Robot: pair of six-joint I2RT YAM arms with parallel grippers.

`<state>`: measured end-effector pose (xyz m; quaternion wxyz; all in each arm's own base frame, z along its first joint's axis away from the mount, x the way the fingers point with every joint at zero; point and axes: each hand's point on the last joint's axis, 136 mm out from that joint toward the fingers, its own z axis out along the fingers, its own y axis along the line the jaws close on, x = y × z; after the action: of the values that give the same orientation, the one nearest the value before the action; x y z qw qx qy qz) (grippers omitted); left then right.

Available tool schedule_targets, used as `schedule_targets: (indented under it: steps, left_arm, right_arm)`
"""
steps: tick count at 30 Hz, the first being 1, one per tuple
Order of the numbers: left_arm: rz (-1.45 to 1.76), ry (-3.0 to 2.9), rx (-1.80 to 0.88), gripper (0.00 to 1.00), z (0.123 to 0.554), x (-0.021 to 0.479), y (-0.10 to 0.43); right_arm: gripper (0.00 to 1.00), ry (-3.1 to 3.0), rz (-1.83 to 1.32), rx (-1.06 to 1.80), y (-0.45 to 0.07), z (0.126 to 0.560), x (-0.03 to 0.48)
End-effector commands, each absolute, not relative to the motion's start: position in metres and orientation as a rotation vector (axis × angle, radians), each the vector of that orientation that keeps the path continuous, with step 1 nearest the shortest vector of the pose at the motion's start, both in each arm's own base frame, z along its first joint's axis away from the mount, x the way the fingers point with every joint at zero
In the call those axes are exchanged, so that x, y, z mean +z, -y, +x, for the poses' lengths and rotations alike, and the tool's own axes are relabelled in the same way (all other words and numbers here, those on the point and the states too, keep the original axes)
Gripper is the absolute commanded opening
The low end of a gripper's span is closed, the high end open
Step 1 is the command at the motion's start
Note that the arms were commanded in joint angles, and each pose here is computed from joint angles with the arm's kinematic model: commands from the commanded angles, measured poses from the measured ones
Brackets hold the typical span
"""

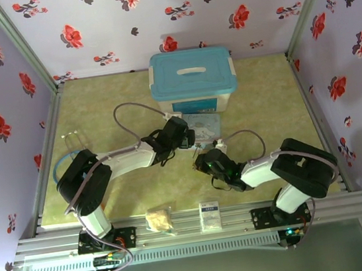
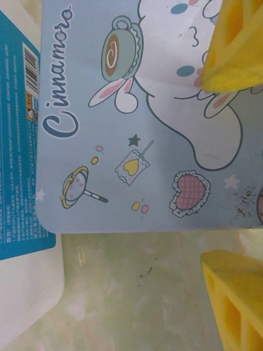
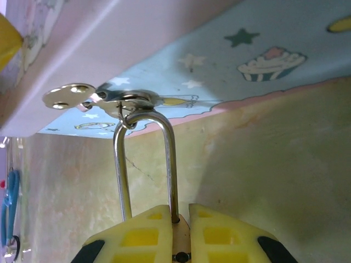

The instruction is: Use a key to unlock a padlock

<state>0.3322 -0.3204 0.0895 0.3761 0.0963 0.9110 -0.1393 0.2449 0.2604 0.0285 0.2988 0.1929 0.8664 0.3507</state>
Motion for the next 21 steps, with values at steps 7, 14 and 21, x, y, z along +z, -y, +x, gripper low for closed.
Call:
schedule_targets:
  steps: [7, 14, 21]
  left_arm:
    - [0.343, -2.44, -0.184, 0.67, 0.316, 0.038, 0.291]
    - [0.374, -2.447, -0.179, 0.67, 0.31, 0.027, 0.285]
    - [0.462, -2.439, -0.174, 0.66, 0.305, 0.017, 0.277]
  right_arm:
    - [0.0, -2.187, 0.759, 0.853, -0.236, 0.259, 0.011]
    - [0.0, -2.108, 0.819, 0.828, -0.223, 0.265, 0.017]
    - [0.0, -2.084, 0.839, 0.888, -0.232, 0.271, 0.035]
